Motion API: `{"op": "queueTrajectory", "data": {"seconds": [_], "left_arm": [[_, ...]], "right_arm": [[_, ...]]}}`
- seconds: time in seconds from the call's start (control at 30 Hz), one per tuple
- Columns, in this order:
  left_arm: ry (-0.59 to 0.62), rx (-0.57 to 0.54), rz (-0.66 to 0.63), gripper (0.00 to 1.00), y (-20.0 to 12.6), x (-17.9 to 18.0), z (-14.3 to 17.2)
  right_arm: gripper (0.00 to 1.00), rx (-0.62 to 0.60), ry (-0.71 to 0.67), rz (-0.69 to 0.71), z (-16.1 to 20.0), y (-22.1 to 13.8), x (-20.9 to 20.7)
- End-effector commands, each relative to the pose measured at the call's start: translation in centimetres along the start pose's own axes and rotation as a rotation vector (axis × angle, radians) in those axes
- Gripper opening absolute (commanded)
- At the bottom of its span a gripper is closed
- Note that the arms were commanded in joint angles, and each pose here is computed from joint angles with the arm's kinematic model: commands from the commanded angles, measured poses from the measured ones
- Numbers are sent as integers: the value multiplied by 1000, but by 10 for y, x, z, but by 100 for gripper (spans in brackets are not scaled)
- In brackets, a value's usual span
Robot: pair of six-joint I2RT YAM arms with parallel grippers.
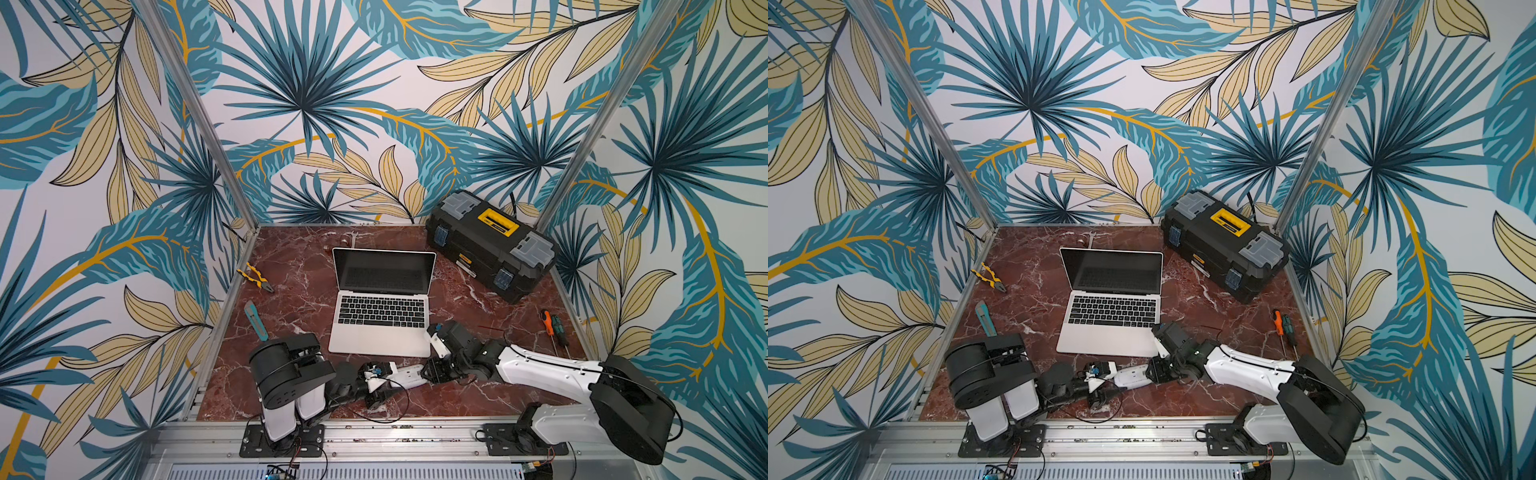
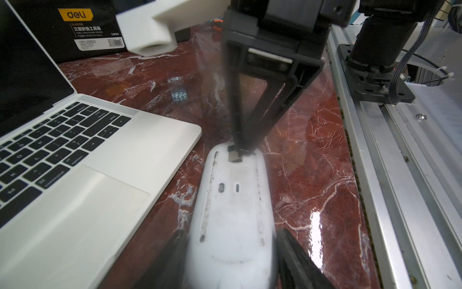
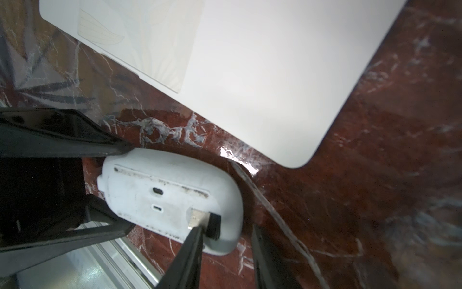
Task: Remove the wireless mouse receiver from the laptop
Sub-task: Insert the USB plug into the mouse.
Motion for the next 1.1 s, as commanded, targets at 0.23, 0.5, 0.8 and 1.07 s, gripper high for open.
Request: {"op": "queueTrajectory", "data": {"seconds": [0.23,0.5,0.8,1.07], "left_arm": [[-11,20,4,47,-1,1,5],[-11,22,5,47,-1,1,5],[-11,22,5,47,-1,1,5],[-13,21,6,47,0,0,5]], "right_arm": [[35,136,44,123,36,14,-27],[36,144,30,112,33,16,-25],[43,66,-8,65,10,-4,-9],[46,-9,-23,94,-7,-25,-10]]}}
Point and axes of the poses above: each gripper's point midway between its finger pads, its own y axis out along the fingers, its own x axis along the line the jaws close on, z = x × y, the point moved 5 cm from there along -y, back along the fingers, and after that the axes turned 13 degrees about -y, right-handed, at the moved point
